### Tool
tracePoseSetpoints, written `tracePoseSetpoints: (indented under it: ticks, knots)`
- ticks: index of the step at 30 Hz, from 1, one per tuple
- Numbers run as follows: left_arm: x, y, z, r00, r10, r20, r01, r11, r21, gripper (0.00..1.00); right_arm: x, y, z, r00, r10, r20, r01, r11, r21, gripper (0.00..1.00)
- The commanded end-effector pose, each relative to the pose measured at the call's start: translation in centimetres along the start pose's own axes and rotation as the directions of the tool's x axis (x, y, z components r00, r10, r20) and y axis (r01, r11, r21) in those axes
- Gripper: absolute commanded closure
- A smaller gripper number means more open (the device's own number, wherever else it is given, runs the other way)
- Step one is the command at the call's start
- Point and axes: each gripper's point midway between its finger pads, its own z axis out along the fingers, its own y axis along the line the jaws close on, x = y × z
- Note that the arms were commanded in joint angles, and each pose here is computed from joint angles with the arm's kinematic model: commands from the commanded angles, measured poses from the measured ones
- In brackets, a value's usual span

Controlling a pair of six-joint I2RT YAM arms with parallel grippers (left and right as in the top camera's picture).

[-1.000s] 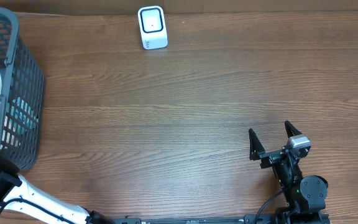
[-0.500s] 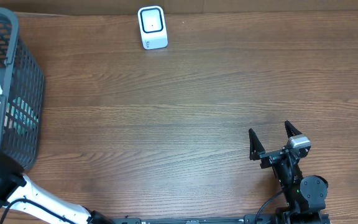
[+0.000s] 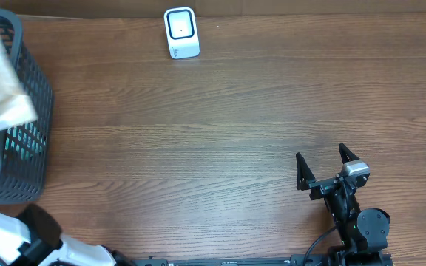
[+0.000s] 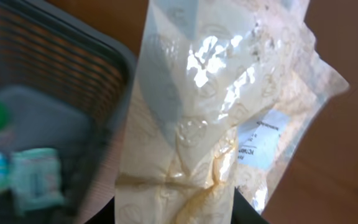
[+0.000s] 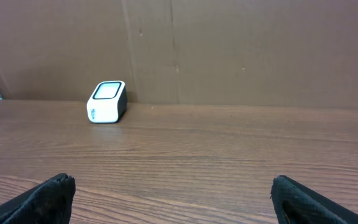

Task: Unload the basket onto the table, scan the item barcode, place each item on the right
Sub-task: 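Carry the bag to the table center and release it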

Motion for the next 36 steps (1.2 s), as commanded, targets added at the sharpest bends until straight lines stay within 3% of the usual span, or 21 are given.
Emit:
tracePoseSetpoints:
  ticks: [1, 7, 11, 17, 22, 28, 36]
  knots:
    - [2.8, -3.4, 2.6, 0.991, 0.014, -0.133, -0.002, 0.996, 0.084, 0.96, 0.2, 0.1, 0.0, 1.0, 0.003, 0.003, -0.003, 1.0, -0.005, 0.0]
    - [9.6, -8.4, 8.5, 0.915, 0.083, -0.395, -0.031, 0.99, 0.137, 0.95, 0.2, 0.1, 0.0, 1.0, 0.003, 0.003, -0.003, 1.0, -0.005, 0.0]
    - [15.1, -10.1, 12.2, 0.835, 0.081, -0.544, -0.053, 0.996, 0.067, 0.95, 0.2, 0.1, 0.0, 1.0, 0.003, 0.003, -0.003, 1.0, -0.005, 0.0]
    - [24.1, -11.8, 17.6, 0.735, -0.022, -0.678, -0.047, 0.995, -0.083, 0.95, 0.2, 0.1, 0.0, 1.0, 0.003, 0.003, -0.003, 1.0, -0.005, 0.0]
    - [31.3, -13.3, 21.9, 0.695, -0.151, -0.703, 0.048, 0.985, -0.164, 0.96, 0.2, 0.1, 0.0, 1.0, 0.003, 0.003, -0.003, 1.0, -0.005, 0.0]
    - [38.6, -15.7, 26.0, 0.69, -0.28, -0.668, 0.202, 0.96, -0.193, 0.96, 0.2, 0.1, 0.0, 1.0, 0.003, 0.003, -0.003, 1.0, -0.005, 0.0]
    - [45.5, -16.2, 27.8, 0.729, -0.409, -0.549, 0.31, 0.912, -0.268, 0.96, 0.2, 0.1, 0.0, 1.0, 0.003, 0.003, -0.003, 1.0, -0.005, 0.0]
